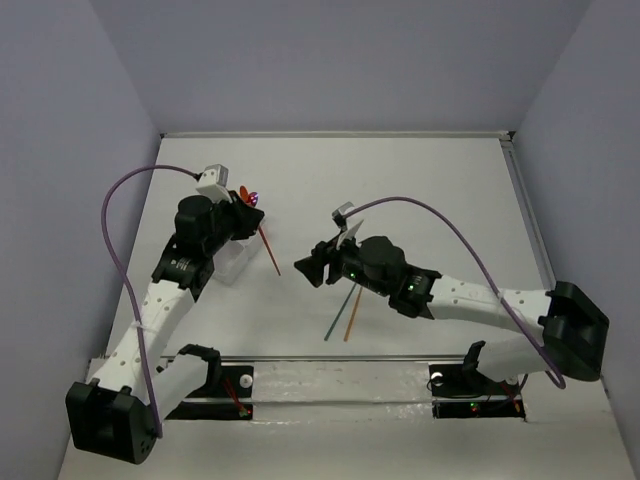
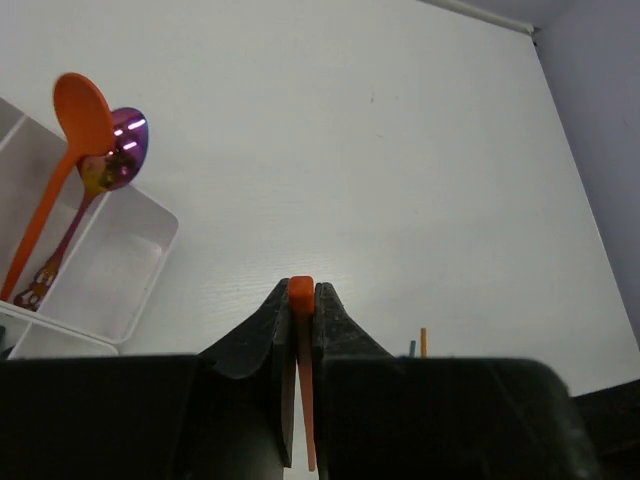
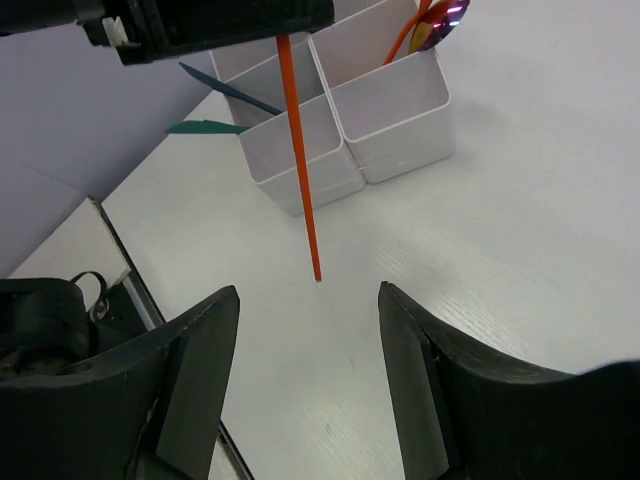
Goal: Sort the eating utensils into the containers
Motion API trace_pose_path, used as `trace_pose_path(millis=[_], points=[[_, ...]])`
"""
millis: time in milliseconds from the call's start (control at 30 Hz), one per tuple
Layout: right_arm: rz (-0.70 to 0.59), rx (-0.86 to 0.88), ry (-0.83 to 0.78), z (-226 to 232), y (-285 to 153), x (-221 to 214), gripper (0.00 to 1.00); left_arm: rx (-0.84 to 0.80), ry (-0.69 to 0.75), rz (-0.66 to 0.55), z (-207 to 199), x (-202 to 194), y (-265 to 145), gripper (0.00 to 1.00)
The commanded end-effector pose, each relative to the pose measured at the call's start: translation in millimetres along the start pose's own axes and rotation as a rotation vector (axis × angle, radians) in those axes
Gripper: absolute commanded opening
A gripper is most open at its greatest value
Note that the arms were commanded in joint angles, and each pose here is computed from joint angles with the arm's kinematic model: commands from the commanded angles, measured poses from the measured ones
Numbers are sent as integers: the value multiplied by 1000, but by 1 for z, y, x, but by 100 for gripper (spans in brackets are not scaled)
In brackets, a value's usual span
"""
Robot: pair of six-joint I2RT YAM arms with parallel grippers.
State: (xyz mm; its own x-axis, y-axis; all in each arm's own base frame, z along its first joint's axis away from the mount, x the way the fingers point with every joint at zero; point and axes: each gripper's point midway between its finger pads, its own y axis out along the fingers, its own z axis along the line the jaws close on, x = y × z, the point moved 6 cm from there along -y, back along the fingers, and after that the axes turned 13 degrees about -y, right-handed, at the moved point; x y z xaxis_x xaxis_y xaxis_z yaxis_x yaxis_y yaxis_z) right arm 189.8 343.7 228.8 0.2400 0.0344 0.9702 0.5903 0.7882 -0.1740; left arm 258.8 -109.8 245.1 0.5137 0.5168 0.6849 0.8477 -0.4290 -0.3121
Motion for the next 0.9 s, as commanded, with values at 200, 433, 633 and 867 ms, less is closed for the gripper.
trace_pose_path(millis=[200, 433, 633, 867], points=[[-58, -97, -20, -19, -55, 2, 64, 174, 77, -444, -17, 99, -18, 6], [-73, -91, 1, -21, -76, -1, 64, 309, 129, -511, 7, 110, 8, 6], [-72, -64, 22, -20, -88, -3, 64, 342, 163, -585, 14, 120, 19, 6], [-43, -68, 37, -22, -91, -18, 64, 434, 205, -564, 39, 109, 36, 6]])
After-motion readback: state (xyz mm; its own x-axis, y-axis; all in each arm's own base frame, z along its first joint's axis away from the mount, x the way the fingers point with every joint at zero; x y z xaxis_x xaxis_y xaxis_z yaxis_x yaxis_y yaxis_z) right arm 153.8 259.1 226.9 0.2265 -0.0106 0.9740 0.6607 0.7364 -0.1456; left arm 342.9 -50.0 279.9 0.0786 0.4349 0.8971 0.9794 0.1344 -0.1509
